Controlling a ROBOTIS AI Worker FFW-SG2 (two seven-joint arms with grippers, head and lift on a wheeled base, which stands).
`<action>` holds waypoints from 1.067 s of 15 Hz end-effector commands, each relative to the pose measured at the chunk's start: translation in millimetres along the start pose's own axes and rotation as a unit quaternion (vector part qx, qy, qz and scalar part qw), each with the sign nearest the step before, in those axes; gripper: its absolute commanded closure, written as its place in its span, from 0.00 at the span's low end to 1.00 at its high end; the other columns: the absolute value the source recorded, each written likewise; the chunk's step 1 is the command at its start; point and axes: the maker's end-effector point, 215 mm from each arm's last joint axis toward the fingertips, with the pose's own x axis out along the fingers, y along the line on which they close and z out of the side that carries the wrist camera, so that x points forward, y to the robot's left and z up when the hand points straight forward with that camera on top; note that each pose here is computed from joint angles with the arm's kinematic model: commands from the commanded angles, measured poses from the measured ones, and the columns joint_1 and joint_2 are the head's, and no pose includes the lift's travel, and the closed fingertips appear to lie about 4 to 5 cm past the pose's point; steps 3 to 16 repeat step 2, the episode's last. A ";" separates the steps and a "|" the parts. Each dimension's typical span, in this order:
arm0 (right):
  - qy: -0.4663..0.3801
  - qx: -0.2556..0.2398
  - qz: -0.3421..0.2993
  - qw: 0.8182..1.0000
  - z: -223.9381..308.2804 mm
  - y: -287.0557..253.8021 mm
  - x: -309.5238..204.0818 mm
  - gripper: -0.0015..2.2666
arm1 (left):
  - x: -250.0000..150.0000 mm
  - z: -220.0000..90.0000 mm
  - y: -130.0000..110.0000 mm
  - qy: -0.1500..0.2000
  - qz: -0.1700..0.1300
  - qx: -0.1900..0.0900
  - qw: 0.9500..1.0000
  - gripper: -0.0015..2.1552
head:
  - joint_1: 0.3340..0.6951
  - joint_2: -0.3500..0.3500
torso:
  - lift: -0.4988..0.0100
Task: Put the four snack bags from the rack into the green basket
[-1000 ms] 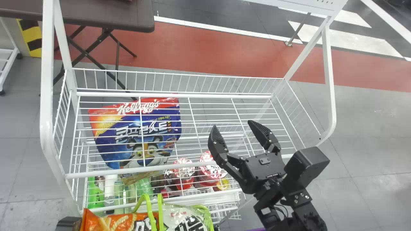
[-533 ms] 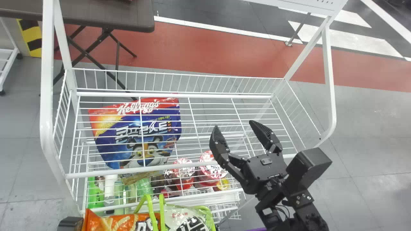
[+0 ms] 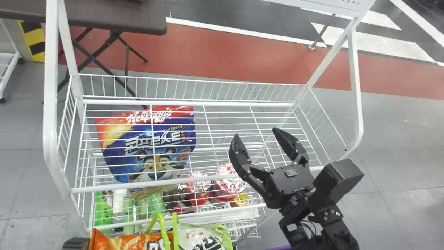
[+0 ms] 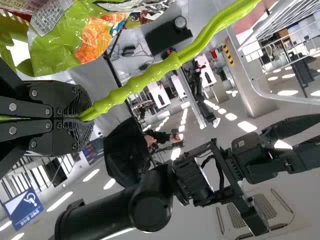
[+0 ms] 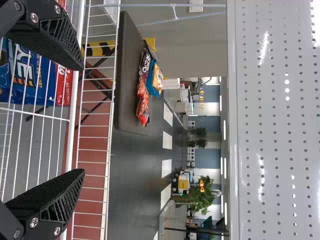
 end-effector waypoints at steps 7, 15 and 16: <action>-0.002 0.001 0.001 1.000 3.0 1.2 -0.8 0.04 | -0.7 -0.8 -1.2 -0.001 0.000 0.001 1.000 0.99 | 1.00 0.00 | 0.97; -0.002 0.001 0.001 1.000 3.0 1.2 -0.8 0.04 | -0.7 -0.8 -1.2 -0.001 0.000 0.001 1.000 0.99 | 1.00 0.00 | 0.97; -0.002 0.001 0.001 1.000 3.0 1.2 -0.8 0.04 | -0.7 -0.8 -1.2 -0.001 0.000 0.001 1.000 0.99 | 1.00 0.00 | 0.97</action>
